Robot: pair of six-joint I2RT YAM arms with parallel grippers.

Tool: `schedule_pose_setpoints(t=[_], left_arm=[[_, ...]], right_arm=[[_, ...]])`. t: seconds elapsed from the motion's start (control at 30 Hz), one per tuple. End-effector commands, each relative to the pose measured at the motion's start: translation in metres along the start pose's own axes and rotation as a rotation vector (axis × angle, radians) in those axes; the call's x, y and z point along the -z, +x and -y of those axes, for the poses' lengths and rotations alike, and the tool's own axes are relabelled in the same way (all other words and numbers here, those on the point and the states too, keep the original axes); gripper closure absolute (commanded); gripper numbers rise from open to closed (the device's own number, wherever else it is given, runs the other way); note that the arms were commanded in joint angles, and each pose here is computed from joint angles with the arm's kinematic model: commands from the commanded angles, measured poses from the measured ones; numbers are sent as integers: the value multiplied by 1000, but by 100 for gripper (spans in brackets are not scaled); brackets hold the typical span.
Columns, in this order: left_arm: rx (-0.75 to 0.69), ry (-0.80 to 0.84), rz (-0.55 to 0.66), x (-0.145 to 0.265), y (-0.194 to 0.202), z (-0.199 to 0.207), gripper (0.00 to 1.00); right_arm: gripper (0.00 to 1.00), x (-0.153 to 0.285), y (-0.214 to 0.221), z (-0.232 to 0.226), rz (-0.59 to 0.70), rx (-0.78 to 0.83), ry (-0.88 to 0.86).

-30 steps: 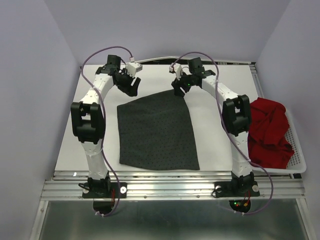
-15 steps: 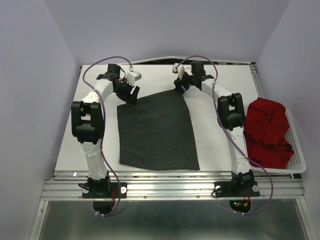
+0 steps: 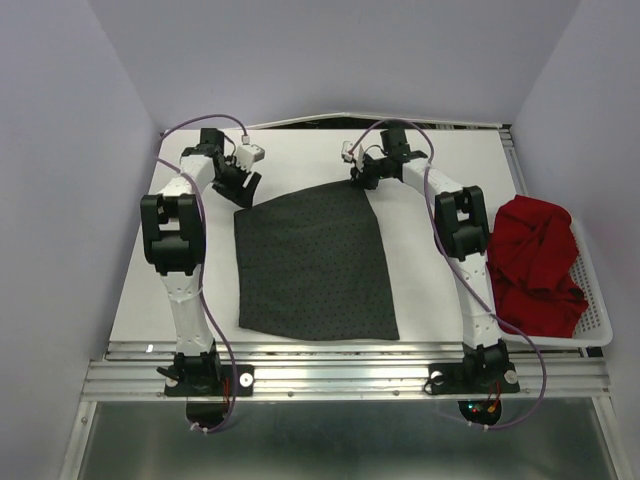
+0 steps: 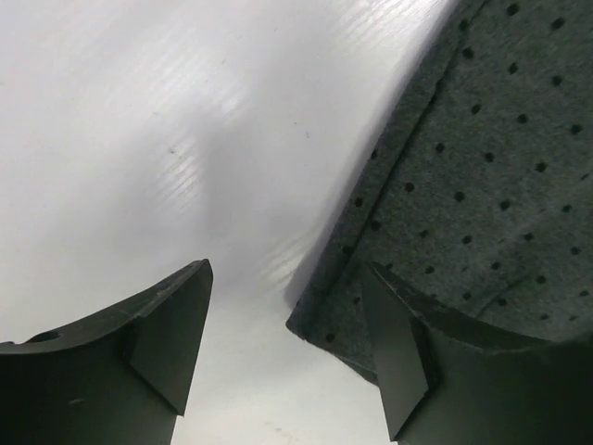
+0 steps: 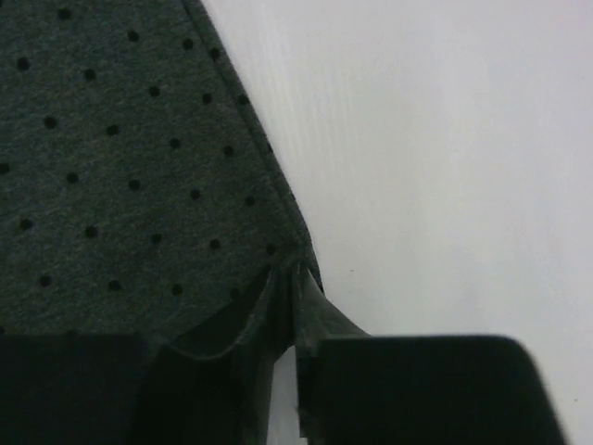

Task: Fold and stack the skirts
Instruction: Fold the skirt

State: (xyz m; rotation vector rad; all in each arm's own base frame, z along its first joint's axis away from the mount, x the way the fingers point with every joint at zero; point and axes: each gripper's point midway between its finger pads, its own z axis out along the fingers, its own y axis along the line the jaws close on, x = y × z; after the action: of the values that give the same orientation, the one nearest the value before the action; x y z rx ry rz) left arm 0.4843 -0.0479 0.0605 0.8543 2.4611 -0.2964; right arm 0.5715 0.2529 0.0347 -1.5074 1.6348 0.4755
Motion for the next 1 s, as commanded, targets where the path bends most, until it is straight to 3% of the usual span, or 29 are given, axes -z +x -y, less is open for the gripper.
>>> schedule_pose_setpoints(t=[0.0,0.1,0.3,0.5,0.53,0.6,0.8,0.97], left_arm=[[-62,-22,-17,-4,-4,-9,25],[-65,-17,-30,-13,-1,-12,31],[-89,47,-50,-20,5,-3,51],[-97,81,-33,-17,1,3,79],[-101,80,-20,-13,-6,3,91],[-100,74,4,-9,-17,1,99],[-104,-2,144,24,-70,-14,100],[-133,-68,224,54,-97,-18,100]], right_arm=[[90,2,35,-36,-124,-52,-103],[99,6,33,-33,-134,-71,-81],[99,13,24,-7,-152,-80,25],[99,34,1,64,-114,-149,296],[99,35,-2,71,-105,-149,320],[99,47,-17,95,-73,-139,393],[99,88,-47,132,5,-136,507],[99,114,-69,130,39,-107,509]])
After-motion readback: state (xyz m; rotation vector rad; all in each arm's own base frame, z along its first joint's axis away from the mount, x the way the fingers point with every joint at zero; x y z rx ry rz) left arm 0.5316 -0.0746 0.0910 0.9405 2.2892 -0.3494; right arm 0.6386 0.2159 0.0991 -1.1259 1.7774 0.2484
